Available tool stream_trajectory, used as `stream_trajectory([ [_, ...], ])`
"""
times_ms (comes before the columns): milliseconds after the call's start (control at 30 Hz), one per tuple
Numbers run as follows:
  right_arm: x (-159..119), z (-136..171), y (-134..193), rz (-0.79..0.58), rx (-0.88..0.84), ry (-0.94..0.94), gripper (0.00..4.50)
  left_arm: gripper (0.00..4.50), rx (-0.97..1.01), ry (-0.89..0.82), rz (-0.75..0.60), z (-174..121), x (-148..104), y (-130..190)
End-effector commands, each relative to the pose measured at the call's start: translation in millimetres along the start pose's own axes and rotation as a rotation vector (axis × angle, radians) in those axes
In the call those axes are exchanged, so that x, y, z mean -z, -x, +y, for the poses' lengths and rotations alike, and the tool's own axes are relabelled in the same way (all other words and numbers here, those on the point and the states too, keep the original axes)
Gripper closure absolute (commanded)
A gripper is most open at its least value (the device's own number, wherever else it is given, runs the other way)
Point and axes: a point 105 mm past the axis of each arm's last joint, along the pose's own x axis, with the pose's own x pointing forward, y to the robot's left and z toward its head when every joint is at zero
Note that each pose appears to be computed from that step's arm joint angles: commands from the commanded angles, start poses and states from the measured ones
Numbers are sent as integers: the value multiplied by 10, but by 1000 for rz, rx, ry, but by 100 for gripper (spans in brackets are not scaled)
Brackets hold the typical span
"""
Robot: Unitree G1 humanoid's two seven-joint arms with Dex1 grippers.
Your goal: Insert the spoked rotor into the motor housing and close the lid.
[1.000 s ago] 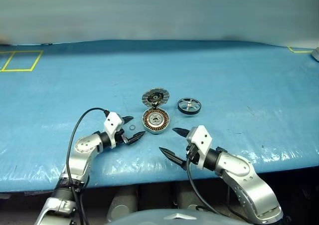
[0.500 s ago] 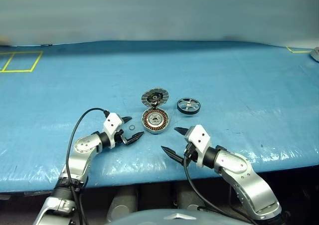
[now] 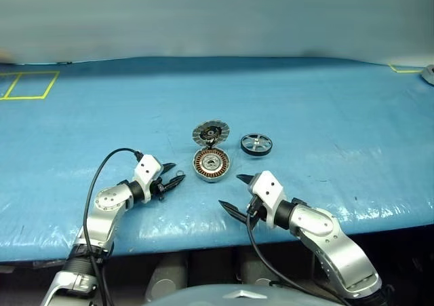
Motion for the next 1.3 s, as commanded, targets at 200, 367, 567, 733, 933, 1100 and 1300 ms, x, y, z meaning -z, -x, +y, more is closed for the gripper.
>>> stream_trajectory([
  [200, -99, 6, 1, -25, 6, 30, 5, 387, 47, 27, 113, -135, 332, -8],
  [367, -82, 9, 1, -18, 8, 33, 5, 387, 73, 40, 102, -161, 323, -5],
  [567, -93, 3, 4, -29, 18, 29, 5, 387, 8, 36, 49, -47, 216, 28],
  [733, -165, -21, 27, -78, 28, 5, 5, 387, 44, 8, -109, -33, -171, 47],
  [933, -204, -6, 46, -109, 5, -21, 5, 387, 183, -39, -222, -192, -600, 45],
  [1100, -210, -12, 39, -121, 12, -36, 5, 387, 271, -64, -312, -322, -930, -29],
  [1300, -182, -41, 33, -117, 43, -43, 5, 387, 269, -158, -283, -419, -1004, -367],
])
